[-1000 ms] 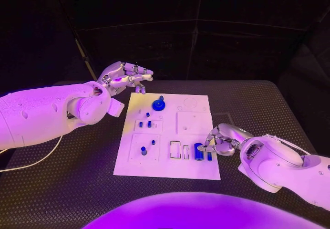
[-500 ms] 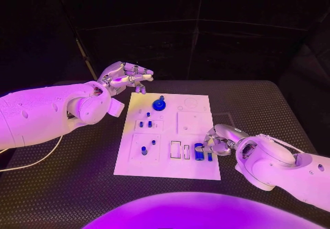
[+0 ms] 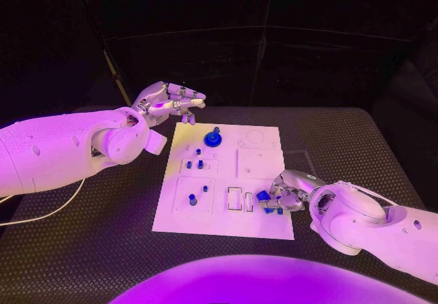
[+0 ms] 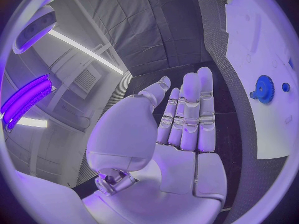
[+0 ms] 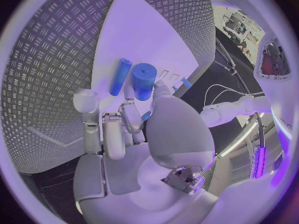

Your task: Assemble the parts on the task board

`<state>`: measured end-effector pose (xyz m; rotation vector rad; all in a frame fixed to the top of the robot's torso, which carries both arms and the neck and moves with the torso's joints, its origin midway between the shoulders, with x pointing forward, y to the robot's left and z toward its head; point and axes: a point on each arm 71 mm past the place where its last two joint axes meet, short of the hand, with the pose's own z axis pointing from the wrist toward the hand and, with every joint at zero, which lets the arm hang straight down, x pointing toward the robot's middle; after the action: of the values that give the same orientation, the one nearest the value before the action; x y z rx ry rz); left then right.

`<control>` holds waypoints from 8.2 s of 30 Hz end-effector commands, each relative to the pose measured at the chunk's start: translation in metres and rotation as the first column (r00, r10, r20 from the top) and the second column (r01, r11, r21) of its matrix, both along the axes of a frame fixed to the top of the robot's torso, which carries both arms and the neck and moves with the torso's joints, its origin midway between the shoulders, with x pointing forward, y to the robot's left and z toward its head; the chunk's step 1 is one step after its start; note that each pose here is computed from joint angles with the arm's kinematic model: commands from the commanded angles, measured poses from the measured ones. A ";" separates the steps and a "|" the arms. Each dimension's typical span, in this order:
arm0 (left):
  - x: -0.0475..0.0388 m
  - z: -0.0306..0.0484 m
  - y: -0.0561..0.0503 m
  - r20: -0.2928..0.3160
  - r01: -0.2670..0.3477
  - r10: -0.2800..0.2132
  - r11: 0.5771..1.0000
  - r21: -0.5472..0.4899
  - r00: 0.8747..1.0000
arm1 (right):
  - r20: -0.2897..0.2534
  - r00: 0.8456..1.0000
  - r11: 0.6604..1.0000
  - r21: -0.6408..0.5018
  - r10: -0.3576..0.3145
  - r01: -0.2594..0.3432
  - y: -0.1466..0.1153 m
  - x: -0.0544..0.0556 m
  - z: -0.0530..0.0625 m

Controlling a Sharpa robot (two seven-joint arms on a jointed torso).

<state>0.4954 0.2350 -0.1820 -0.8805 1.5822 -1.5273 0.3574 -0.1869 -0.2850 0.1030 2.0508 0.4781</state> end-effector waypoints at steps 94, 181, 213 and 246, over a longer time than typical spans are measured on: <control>-0.0018 0.0005 -0.003 -0.017 0.028 -0.028 1.000 -0.011 0.999 | 0.001 0.999 0.975 0.218 -0.049 0.048 0.063 0.000 0.007; -0.0031 0.0000 0.002 -0.024 0.028 -0.028 1.000 -0.011 0.999 | 0.149 0.985 0.985 -0.162 0.084 -0.059 -0.005 -0.022 -0.024; -0.0036 -0.0003 0.000 -0.027 0.034 -0.035 0.999 -0.012 0.999 | 0.144 0.977 0.955 0.273 -0.157 0.113 0.006 -0.029 0.013; -0.0039 -0.0003 -0.001 -0.029 0.039 -0.039 0.999 -0.013 0.999 | -0.066 0.991 0.972 0.196 -0.117 0.128 0.029 -0.023 -0.013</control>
<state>0.4917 0.2353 -0.1835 -0.8891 1.6209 -1.5430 0.3347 -0.1593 -0.2979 0.3702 2.0115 0.6100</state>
